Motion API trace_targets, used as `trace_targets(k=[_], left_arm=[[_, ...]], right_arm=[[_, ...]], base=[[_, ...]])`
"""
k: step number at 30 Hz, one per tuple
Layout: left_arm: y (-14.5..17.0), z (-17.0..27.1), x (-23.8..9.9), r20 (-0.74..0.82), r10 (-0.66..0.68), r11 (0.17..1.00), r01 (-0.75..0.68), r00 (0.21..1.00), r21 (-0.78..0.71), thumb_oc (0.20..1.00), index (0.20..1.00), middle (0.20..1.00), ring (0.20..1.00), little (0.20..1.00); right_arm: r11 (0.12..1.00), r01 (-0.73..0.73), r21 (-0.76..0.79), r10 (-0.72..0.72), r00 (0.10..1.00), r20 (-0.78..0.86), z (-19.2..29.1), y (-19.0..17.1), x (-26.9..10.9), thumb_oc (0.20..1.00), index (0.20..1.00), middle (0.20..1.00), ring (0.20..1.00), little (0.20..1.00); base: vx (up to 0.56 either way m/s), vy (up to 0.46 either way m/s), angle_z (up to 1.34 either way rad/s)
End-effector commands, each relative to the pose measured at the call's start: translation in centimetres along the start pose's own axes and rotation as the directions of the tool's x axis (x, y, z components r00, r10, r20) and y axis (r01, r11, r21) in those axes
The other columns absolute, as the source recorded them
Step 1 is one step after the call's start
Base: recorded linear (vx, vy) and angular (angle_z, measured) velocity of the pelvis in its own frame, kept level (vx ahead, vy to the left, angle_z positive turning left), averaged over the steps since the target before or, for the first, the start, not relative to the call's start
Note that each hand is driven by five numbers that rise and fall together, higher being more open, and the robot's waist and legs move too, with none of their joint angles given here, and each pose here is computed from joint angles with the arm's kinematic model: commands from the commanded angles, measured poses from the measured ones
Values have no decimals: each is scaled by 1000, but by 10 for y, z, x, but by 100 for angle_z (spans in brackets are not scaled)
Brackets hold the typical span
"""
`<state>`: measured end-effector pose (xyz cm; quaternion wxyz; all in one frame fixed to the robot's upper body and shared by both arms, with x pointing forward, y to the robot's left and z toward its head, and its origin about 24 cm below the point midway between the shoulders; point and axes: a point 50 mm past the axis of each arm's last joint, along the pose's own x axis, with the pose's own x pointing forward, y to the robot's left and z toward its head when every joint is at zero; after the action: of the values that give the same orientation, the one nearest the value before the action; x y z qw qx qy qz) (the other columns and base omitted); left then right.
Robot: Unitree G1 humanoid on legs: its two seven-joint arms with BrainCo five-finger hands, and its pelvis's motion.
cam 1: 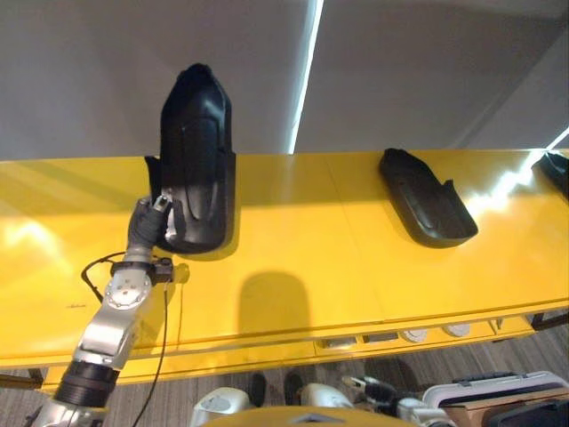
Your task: Move parts from the plastic box to the shelf.
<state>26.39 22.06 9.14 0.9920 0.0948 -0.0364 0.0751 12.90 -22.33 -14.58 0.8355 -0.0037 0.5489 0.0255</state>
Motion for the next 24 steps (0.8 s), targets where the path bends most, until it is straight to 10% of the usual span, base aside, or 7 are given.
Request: trace_targets(k=[1, 24], left_arm=[[-16, 47, 15, 200, -45, 999, 48, 979, -10, 200, 200, 200, 200, 200], [-24, 0, 58, -191, -47, 982, 80, 980, 171, 200, 200, 200, 200, 200]], right_arm=[[996, 16, -83, -25, 995, -102, -21, -12, -6, 1000, 1000, 1000, 1000, 1000], [994, 26, -104, -48, 975, -219, -52, -17, -10, 1000, 1000, 1000, 1000, 1000]], base=[[-2, -155, -17], [-43, -5, 22]])
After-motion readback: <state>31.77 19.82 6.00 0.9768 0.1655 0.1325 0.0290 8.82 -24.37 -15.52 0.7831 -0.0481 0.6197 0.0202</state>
